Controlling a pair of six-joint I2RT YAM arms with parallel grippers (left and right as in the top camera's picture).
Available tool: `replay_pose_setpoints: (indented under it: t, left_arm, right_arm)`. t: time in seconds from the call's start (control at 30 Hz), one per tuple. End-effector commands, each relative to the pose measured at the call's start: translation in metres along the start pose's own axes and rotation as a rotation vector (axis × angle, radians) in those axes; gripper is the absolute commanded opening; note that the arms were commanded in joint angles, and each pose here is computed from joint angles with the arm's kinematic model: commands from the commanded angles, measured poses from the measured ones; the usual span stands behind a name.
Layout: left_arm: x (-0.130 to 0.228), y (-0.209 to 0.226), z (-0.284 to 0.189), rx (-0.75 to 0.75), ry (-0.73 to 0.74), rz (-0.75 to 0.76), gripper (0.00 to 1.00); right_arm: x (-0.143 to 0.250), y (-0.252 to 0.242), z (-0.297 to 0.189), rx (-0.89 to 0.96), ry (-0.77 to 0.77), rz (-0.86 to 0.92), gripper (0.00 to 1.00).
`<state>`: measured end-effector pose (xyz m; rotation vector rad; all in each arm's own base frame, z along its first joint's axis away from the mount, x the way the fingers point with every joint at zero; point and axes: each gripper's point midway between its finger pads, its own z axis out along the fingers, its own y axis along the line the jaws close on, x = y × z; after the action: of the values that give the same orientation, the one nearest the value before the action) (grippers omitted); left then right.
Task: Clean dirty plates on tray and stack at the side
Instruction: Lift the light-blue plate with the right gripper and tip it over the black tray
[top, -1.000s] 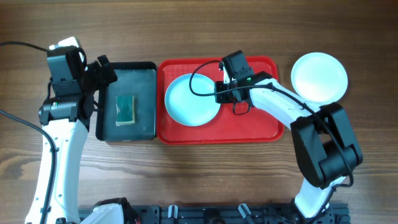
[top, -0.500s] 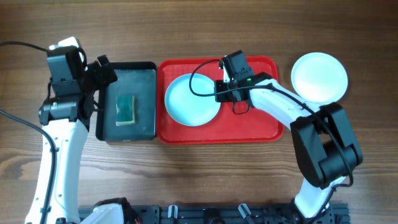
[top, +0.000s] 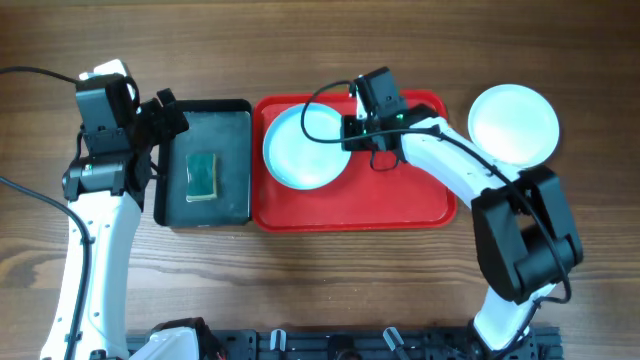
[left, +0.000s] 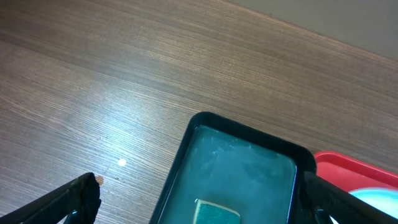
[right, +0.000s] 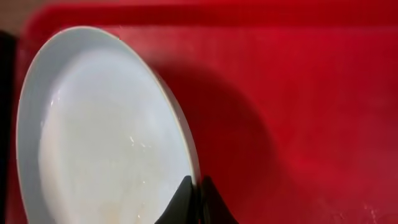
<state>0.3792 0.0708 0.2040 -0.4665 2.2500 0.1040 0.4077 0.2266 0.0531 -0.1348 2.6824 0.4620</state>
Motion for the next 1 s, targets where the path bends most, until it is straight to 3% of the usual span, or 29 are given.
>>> replay_pose_setpoints:
  t: [0.0,0.33,0.6,0.97]
  left_arm:
    - [-0.004,0.002,0.000,-0.015,-0.010,-0.014,1.00]
    - [-0.004,0.002,0.000,-0.015,-0.010,-0.014,1.00]
    - [-0.004,0.002,0.000,-0.015,-0.010,-0.014,1.00]
    - [-0.004,0.002,0.000,-0.015,-0.010,-0.014,1.00]
  right_arm:
    - [-0.033,0.026,-0.024,-0.049,-0.112,0.029,0.04]
    - [-0.052,0.139,-0.041,-0.056,-0.466,-0.106,0.04]
    - [-0.077,0.162,-0.060,-0.092,-0.614,-0.235,0.04]
    - [-0.096,0.181,-0.082,0.011,-0.789,-0.492,0.04]
